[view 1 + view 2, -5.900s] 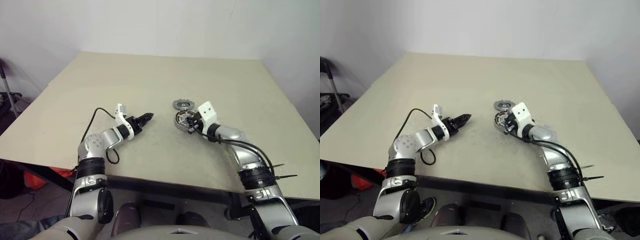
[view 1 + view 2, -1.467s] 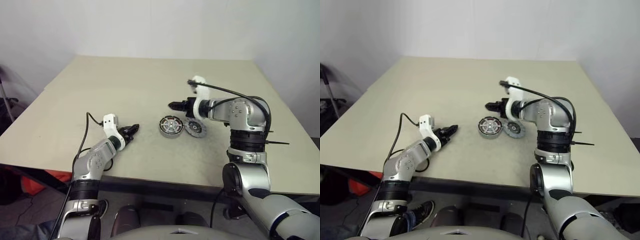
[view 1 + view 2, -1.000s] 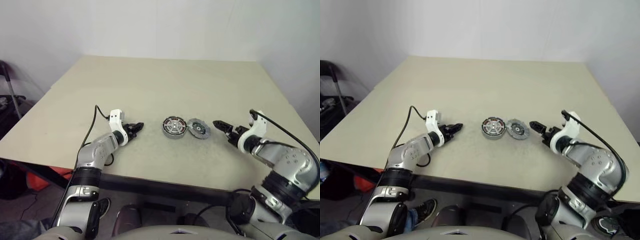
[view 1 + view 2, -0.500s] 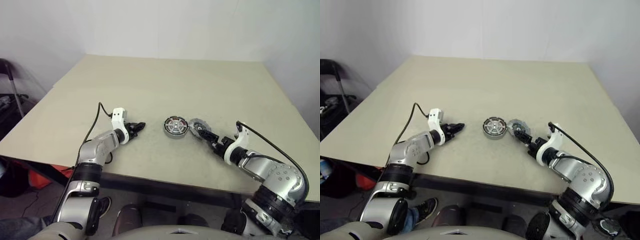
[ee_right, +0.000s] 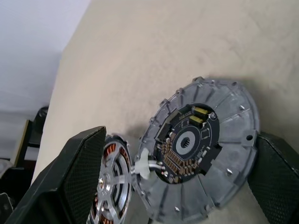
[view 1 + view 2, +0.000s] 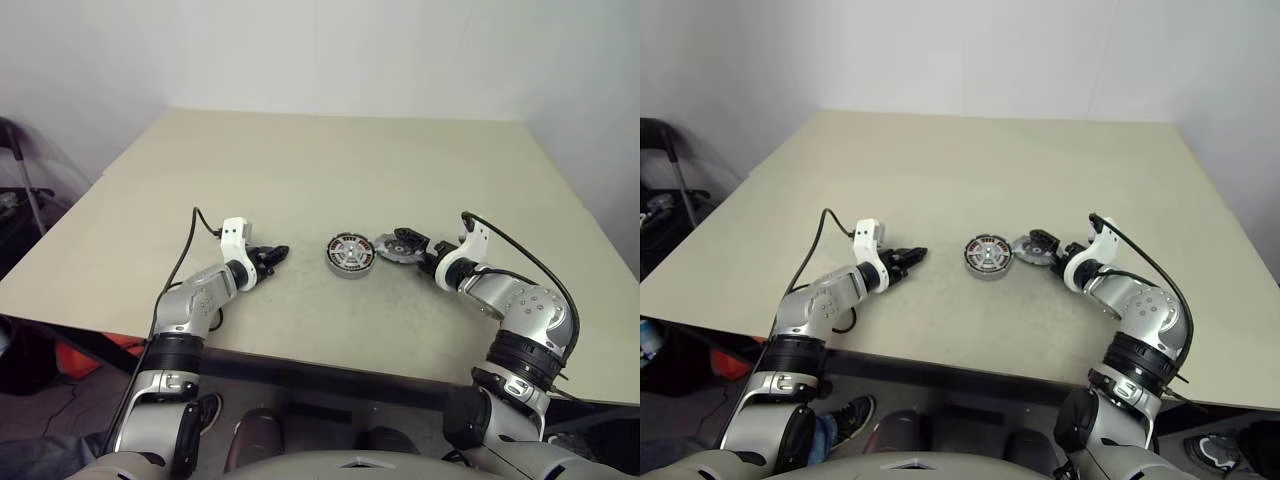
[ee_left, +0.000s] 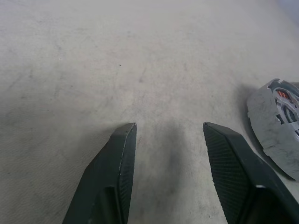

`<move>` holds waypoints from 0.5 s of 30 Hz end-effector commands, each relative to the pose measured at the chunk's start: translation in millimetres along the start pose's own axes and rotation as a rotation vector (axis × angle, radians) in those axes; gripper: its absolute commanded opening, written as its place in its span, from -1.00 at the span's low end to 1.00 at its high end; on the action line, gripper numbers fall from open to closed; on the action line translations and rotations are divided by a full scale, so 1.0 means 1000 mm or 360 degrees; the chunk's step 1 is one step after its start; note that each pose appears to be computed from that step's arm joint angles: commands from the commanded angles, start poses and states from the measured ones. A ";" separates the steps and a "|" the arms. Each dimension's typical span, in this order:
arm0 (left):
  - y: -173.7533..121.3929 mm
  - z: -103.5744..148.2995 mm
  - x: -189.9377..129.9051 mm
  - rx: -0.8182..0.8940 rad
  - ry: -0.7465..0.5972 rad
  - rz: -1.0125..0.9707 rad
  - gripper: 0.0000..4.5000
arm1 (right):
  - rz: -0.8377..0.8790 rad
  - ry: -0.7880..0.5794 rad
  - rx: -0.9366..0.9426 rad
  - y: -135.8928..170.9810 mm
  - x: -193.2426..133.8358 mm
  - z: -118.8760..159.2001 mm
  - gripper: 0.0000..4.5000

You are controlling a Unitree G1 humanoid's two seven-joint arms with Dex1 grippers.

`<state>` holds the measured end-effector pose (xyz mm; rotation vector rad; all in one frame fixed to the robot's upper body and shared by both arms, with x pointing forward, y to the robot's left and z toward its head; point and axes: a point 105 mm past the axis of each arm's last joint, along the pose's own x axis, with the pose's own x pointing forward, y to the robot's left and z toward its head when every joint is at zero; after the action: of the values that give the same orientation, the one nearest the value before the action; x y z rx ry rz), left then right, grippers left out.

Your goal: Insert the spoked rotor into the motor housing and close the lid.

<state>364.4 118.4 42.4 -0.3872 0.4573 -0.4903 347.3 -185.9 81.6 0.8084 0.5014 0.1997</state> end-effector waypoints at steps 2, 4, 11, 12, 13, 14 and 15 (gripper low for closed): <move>0.006 -0.007 0.000 -0.0014 0.0038 0.0050 0.09 | 0.0237 -0.0057 -0.0081 0.039 0.002 0.015 0.98; 0.007 -0.007 0.001 -0.0010 0.0040 0.0056 0.09 | 0.0335 -0.0064 -0.0104 0.055 0.001 0.016 0.98; 0.003 -0.016 0.006 0.0005 0.0067 0.0044 0.09 | 0.0771 0.0099 -0.0206 0.128 0.001 -0.022 0.98; 0.004 -0.015 0.006 0.0003 0.0061 0.0051 0.09 | 0.0784 0.0141 -0.0234 0.132 0.002 -0.030 0.98; 0.005 -0.014 0.006 0.0002 0.0054 0.0060 0.09 | 0.0788 0.0173 -0.0265 0.135 0.003 -0.036 0.98; 0.007 -0.012 0.006 0.0001 0.0044 0.0070 0.09 | 0.0781 0.0196 -0.0281 0.136 0.004 -0.041 0.98; 0.009 -0.010 0.005 0.0000 0.0036 0.0078 0.09 | 0.0769 0.0214 -0.0298 0.136 0.005 -0.044 0.98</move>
<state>367.5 112.8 40.3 -0.3811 0.4415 -0.4886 335.0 -66.9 143.6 0.7515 0.4349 0.7144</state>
